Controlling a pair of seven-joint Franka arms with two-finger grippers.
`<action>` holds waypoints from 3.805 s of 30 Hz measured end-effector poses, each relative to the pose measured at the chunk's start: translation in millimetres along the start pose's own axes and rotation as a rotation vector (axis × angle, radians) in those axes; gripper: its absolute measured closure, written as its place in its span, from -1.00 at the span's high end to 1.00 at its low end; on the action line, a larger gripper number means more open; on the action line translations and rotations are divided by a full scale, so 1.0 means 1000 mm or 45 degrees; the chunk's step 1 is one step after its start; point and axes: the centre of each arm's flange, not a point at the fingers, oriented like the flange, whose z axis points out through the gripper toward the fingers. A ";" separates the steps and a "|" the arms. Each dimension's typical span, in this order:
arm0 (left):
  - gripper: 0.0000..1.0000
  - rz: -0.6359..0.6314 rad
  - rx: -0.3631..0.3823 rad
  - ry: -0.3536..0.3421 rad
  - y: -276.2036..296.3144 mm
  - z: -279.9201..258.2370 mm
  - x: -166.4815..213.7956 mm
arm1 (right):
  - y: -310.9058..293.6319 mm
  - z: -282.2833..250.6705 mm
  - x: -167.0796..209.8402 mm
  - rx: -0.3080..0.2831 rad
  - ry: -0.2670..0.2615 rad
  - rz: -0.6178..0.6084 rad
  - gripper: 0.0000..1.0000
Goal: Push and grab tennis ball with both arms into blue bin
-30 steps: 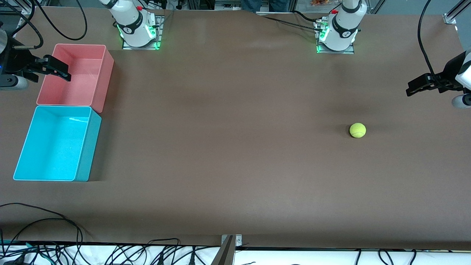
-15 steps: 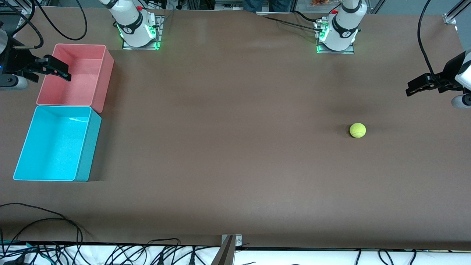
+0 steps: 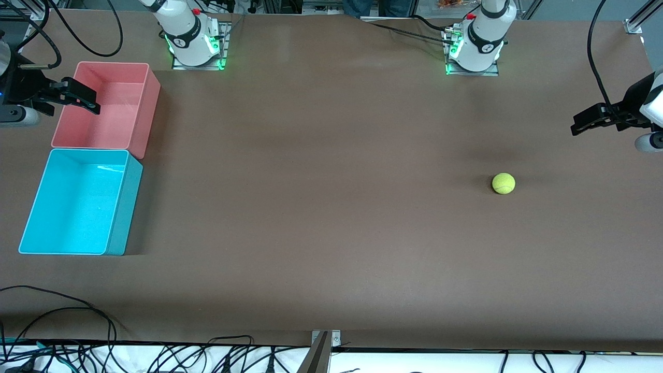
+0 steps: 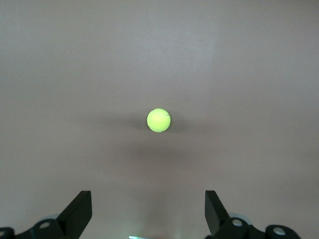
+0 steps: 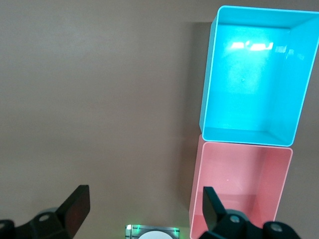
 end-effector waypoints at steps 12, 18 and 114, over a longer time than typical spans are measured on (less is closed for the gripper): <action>1.00 0.002 -0.001 0.014 0.001 -0.001 0.002 | 0.000 0.000 0.000 0.000 0.000 0.000 1.00; 1.00 0.005 0.001 0.016 0.004 0.001 0.005 | 0.000 0.000 0.000 0.000 -0.001 0.001 1.00; -0.98 -1.849 0.032 -0.038 -0.073 0.303 0.026 | -0.002 0.001 -0.002 0.000 -0.020 -0.005 1.00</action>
